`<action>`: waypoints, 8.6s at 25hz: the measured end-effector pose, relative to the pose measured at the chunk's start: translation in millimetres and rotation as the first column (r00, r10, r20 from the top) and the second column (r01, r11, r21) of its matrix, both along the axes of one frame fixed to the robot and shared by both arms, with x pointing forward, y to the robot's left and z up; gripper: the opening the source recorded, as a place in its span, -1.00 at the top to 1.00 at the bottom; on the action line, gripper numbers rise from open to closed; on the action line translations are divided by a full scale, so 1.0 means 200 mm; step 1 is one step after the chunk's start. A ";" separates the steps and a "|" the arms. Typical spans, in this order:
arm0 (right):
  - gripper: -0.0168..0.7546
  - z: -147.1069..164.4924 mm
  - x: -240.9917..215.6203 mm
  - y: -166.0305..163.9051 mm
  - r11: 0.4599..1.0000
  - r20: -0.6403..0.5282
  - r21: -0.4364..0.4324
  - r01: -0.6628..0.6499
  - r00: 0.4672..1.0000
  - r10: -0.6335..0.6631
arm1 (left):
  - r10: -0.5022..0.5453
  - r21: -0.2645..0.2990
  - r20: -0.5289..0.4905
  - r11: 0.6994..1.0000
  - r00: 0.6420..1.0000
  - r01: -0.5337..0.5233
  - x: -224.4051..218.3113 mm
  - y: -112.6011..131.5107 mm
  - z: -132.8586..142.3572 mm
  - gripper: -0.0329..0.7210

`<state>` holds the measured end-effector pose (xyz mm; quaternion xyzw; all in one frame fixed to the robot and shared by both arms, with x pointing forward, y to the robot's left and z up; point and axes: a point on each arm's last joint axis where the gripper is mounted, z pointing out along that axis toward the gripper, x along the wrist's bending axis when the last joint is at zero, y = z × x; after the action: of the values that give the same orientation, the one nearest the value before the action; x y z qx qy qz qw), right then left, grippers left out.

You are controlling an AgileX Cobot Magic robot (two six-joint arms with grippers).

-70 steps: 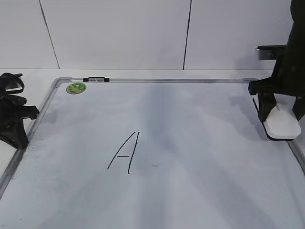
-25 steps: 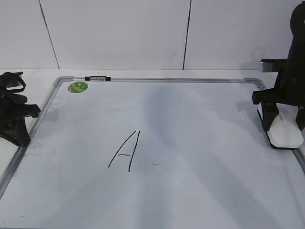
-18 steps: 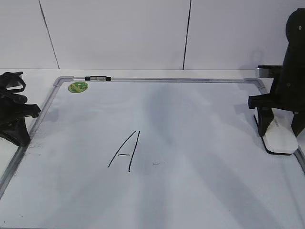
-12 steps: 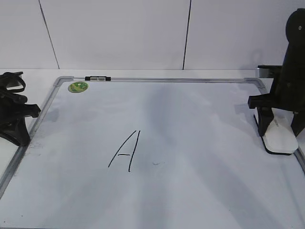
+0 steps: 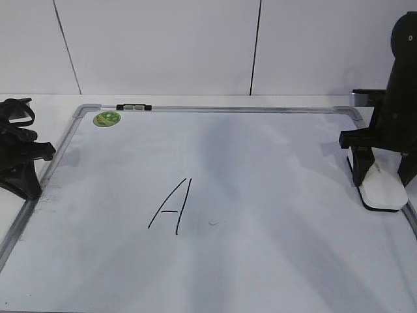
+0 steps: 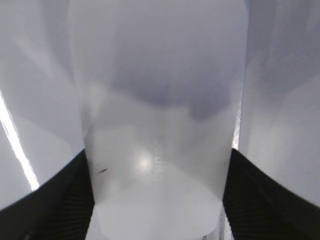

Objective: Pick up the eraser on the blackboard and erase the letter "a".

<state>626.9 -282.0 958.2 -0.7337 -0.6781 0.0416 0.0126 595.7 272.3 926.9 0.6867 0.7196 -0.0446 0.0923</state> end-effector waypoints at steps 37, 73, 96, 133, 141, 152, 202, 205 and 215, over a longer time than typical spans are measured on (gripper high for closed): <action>-0.46 0.43 0.15 0.02 0.980 0.275 0.185 0.068 0.954 -0.118 | 0.003 0.002 0.015 1.000 1.000 -0.003 0.01 0.00 0.00 0.76; -0.44 1.38 -0.53 0.04 0.964 0.695 0.251 -0.084 0.709 -0.119 | -0.071 -0.045 0.330 0.995 0.941 0.090 -0.24 -0.02 1.03 0.38; -0.44 1.38 -1.48 0.05 0.955 0.822 0.213 -0.204 0.566 -0.062 | -0.100 -0.002 0.798 0.986 0.594 0.169 -1.25 -0.02 1.70 0.38; -0.44 0.58 -1.96 -0.09 0.988 0.806 0.038 -0.148 0.589 0.057 | -0.175 0.091 0.769 0.982 0.615 0.166 -1.87 0.09 0.83 0.38; -0.44 0.47 -1.97 -0.13 0.994 0.793 -0.047 -0.098 0.602 0.096 | -0.226 0.134 0.701 0.973 0.676 0.186 -1.82 0.10 0.70 0.38; -0.44 0.46 -1.96 -0.14 0.994 0.788 -0.070 -0.085 0.607 0.107 | -0.230 0.148 0.694 0.973 0.682 0.178 -1.77 0.11 0.63 0.38; -0.44 0.44 -1.99 -0.15 0.994 0.894 -0.083 -0.074 0.436 0.108 | -0.202 0.163 0.827 0.979 0.524 0.120 -1.82 0.13 0.62 0.38; -0.44 0.44 -1.99 -0.15 0.994 0.894 -0.083 -0.074 0.436 0.108 | -0.202 0.163 0.827 0.979 0.524 0.120 -1.82 0.13 0.62 0.38; -0.44 0.44 -1.99 -0.15 0.994 0.894 -0.083 -0.074 0.436 0.108 | -0.181 0.163 0.827 0.983 0.532 0.081 -1.82 0.13 0.62 0.38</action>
<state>228.7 -312.9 1046.6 -0.6073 -0.6198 -0.3411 -0.3614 232.6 298.2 1050.4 0.6801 0.5353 0.3199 0.3854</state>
